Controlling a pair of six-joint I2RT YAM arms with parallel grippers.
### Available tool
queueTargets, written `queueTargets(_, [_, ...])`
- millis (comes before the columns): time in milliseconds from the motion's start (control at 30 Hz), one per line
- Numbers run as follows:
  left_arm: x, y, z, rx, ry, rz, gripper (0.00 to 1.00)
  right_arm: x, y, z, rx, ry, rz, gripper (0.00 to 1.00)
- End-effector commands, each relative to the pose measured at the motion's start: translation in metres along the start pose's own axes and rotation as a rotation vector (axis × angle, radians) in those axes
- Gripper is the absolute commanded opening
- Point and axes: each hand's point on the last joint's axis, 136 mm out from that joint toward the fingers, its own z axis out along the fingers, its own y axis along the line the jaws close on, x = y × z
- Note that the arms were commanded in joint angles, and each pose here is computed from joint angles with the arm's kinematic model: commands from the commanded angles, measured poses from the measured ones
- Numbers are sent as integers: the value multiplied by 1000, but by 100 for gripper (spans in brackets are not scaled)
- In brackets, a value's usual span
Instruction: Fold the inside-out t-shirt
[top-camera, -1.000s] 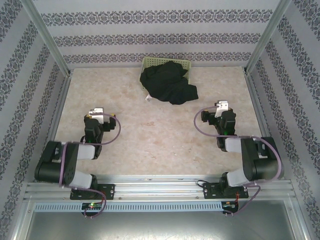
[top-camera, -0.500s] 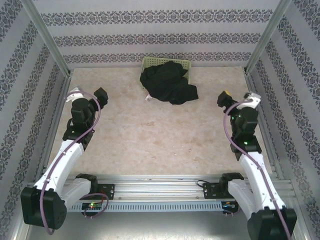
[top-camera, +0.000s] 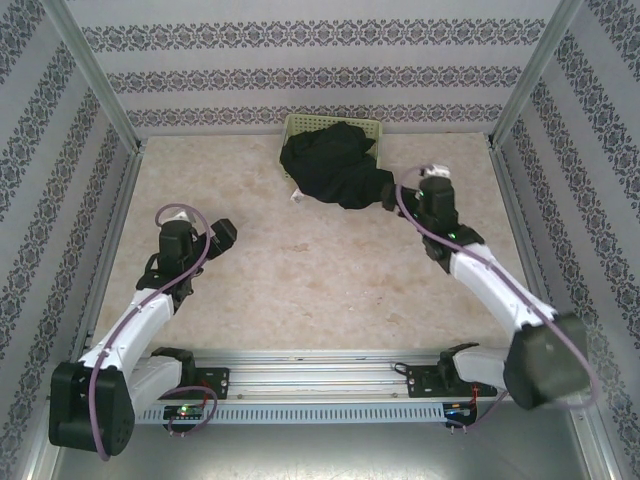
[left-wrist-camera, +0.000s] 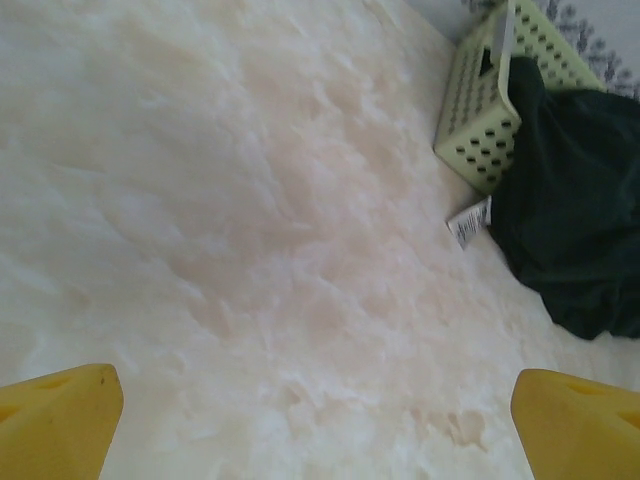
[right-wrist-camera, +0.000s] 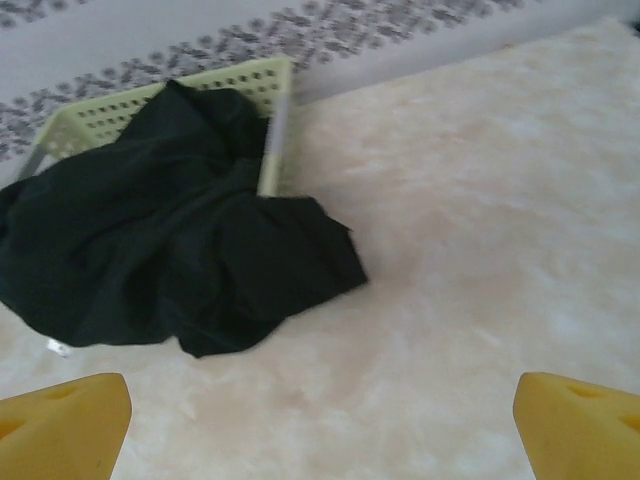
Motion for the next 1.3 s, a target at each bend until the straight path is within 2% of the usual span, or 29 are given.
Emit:
queueTargets(0, [4, -17, 3, 85, 46, 49, 100, -15, 29, 27, -2, 4, -55, 98])
queueTargets(367, [19, -15, 13, 103, 88, 55, 100, -14, 100, 144, -29, 107, -52, 98])
queueTargets(700, [24, -10, 20, 77, 96, 69, 100, 8, 125, 227, -5, 207, -76, 98])
queueTargets(933, [26, -7, 22, 62, 98, 73, 100, 33, 128, 263, 18, 303, -96, 97])
queueTargets(1033, [26, -5, 23, 56, 96, 72, 100, 39, 129, 268, 2, 324, -81, 84])
queueTargets(1167, [27, -2, 24, 44, 94, 69, 100, 23, 136, 266, -39, 299, -51, 38])
queueTargets(1267, [27, -1, 24, 41, 92, 69, 100, -5, 144, 256, -62, 247, -48, 14])
